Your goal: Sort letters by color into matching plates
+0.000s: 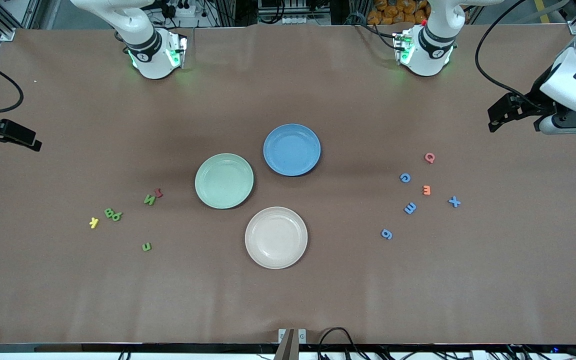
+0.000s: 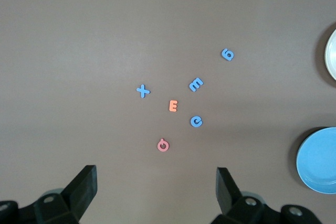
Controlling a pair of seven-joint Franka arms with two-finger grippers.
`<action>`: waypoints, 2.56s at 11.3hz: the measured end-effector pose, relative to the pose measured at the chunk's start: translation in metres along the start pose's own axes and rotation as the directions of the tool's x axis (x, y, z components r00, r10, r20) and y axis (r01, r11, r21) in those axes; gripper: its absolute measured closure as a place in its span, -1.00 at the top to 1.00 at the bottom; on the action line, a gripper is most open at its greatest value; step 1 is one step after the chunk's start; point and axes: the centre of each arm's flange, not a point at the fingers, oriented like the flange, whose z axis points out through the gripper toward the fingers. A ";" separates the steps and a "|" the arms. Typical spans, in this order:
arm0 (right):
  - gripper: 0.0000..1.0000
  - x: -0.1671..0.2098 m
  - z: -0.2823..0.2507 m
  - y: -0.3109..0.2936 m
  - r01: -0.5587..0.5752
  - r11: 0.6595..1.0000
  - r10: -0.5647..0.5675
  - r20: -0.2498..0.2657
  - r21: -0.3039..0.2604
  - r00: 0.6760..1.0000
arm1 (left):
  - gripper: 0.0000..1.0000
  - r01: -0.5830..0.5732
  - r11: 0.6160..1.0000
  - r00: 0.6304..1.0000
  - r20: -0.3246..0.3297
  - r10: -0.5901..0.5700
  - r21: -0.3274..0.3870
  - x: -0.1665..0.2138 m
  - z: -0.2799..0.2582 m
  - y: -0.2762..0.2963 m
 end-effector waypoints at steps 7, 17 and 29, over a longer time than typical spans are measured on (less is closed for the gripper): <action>1.00 0.001 0.003 0.000 0.000 1.000 0.000 0.005 -0.001 1.000 | 1.00 0.019 1.000 1.000 0.007 -0.019 0.002 0.001 0.001 -0.011; 1.00 0.004 0.011 -0.001 0.000 1.000 0.000 0.018 -0.003 1.000 | 1.00 0.032 0.999 0.999 0.043 -0.033 0.008 0.002 0.013 -0.018; 1.00 0.022 0.052 -0.002 -0.056 0.998 0.056 -0.012 -0.004 0.998 | 1.00 0.050 0.999 0.996 0.073 -0.050 0.011 0.006 0.120 -0.044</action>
